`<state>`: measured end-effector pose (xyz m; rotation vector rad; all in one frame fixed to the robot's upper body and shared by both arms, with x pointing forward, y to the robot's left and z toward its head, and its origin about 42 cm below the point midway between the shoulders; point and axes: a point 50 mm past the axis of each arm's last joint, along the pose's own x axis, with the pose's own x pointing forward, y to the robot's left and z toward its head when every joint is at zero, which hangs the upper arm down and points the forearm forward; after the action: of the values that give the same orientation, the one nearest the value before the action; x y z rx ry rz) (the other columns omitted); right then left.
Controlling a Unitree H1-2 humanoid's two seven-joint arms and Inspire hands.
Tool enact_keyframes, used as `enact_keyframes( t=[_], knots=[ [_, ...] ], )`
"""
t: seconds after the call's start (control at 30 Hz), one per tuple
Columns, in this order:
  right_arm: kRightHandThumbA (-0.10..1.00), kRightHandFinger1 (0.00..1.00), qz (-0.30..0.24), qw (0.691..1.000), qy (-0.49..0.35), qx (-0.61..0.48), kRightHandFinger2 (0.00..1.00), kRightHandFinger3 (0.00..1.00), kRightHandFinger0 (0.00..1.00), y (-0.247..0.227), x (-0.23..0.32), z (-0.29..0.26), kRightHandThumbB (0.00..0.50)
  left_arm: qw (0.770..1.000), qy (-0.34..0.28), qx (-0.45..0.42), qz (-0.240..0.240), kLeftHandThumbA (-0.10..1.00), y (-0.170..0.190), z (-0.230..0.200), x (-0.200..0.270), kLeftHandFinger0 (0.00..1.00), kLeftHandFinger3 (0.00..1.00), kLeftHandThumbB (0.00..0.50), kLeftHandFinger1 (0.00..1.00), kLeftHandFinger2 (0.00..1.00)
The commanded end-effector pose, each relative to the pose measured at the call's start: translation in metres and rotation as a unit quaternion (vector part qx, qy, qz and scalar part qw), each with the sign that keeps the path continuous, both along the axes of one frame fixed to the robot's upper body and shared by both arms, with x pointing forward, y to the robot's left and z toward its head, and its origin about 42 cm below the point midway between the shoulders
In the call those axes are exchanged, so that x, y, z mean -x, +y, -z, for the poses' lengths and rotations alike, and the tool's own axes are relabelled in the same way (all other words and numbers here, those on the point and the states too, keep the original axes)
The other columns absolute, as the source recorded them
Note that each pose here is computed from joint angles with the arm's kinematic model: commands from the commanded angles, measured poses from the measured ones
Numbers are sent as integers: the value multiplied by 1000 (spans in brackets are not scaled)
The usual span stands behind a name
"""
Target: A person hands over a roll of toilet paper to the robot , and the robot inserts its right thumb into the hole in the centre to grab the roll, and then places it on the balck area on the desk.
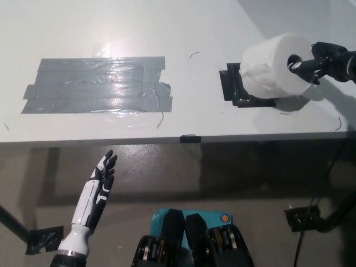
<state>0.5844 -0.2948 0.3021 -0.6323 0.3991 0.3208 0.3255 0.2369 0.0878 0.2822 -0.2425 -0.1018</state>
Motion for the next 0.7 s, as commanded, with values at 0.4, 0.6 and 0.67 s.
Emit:
enact_keyframes(
  t=[0.4,0.6,0.67],
  knots=[
    [352,1000,-74,996,-35,-15,1000,1000,1000,26,-11,-62,334,999,-31,-1,4,952,3,-11,-2,1000,1000,175,1000,1000],
    [514,1000,-77,995,-49,-46,1000,1000,1000,33,-13,-74,443,999,-34,-2,6,932,2,-10,-2,1000,1000,155,1000,1000],
    [566,1000,-87,994,-53,-29,1000,1000,1000,34,-13,-79,437,999,-33,-2,7,932,1,-10,-3,1000,1000,171,1000,1000]
  ],
)
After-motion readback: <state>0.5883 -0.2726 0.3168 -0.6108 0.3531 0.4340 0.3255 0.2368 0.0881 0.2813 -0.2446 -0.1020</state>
